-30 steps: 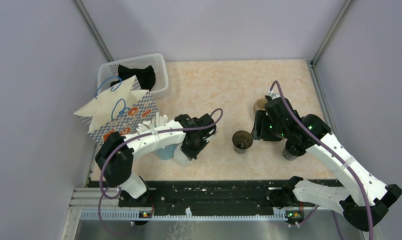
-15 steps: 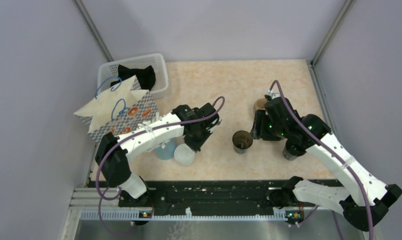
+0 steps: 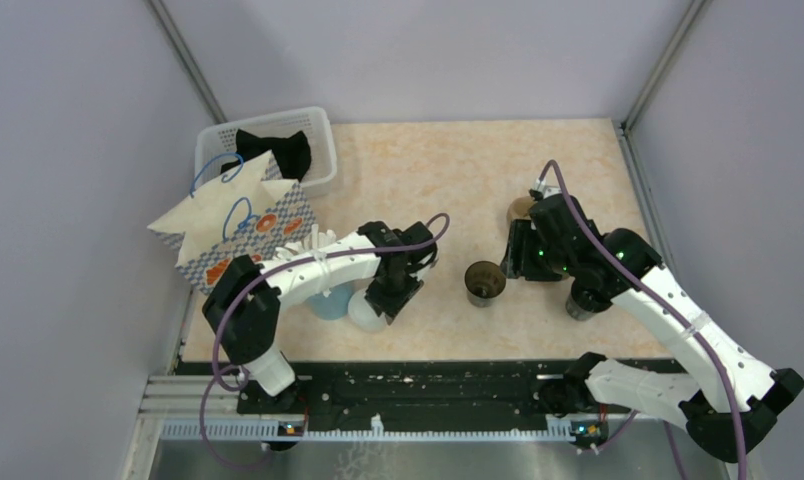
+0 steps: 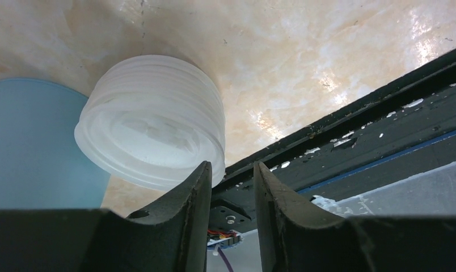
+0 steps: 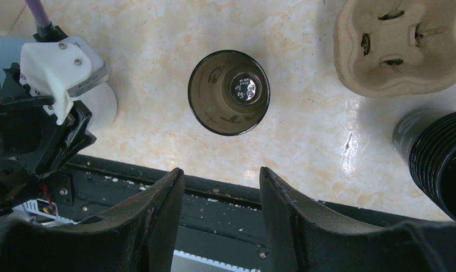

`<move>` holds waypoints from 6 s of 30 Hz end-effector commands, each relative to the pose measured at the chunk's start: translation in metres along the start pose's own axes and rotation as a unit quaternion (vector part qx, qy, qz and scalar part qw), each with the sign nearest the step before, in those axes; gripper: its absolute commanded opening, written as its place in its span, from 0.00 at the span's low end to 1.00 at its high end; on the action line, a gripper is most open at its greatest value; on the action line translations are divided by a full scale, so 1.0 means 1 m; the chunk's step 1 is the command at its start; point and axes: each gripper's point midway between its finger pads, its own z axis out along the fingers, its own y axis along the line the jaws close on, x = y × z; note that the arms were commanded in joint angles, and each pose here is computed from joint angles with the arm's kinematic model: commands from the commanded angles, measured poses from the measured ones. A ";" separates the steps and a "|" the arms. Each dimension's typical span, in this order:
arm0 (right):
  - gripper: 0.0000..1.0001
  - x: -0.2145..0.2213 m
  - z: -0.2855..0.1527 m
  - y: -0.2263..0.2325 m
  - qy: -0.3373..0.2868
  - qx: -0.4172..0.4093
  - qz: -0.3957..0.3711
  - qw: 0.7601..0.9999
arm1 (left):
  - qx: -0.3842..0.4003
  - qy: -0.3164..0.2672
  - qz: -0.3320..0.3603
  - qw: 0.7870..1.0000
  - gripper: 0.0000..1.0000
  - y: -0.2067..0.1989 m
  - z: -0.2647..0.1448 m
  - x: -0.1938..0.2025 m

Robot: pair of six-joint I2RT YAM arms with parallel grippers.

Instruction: Pack the takeout coffee

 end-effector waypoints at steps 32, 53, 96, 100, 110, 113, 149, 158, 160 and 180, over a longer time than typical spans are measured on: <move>0.52 -0.002 0.003 0.006 -0.005 -0.018 -0.003 1.000 | -0.020 -0.004 0.016 1.000 0.36 0.010 0.018 -0.004; 0.52 -0.002 0.004 0.007 -0.004 -0.019 -0.004 1.000 | -0.018 -0.004 0.023 1.000 0.10 0.010 0.017 -0.007; 0.52 -0.026 0.026 0.082 0.020 -0.145 0.016 0.989 | 0.028 -0.058 0.028 0.998 0.20 0.011 -0.014 -0.008; 0.53 -0.021 0.027 0.073 0.018 -0.131 0.017 0.991 | 0.034 -0.065 0.004 0.997 0.32 0.007 -0.034 -0.012; 0.55 -0.015 0.020 0.047 -0.004 -0.091 0.038 0.995 | 0.044 -0.056 -0.135 0.988 0.43 0.014 -0.036 -0.042; 0.55 -0.017 0.016 0.043 -0.012 -0.086 0.042 0.995 | 0.048 -0.049 -0.167 0.984 0.43 0.019 -0.030 -0.046; 0.56 -0.015 0.022 0.046 -0.004 -0.094 0.035 0.995 | 0.029 -0.004 -0.156 0.987 0.31 0.027 0.010 -0.031; 0.56 -0.015 0.023 0.047 -0.006 -0.095 0.035 0.995 | 0.039 -0.001 -0.153 0.987 0.35 0.023 0.012 -0.030; 0.56 -0.015 0.023 0.047 -0.006 -0.095 0.035 0.995 | 0.041 0.002 -0.152 0.987 0.36 0.022 0.013 -0.029; 0.56 -0.015 0.024 0.047 -0.007 -0.096 0.033 0.995 | 0.037 0.005 -0.146 0.989 0.19 0.023 0.015 -0.029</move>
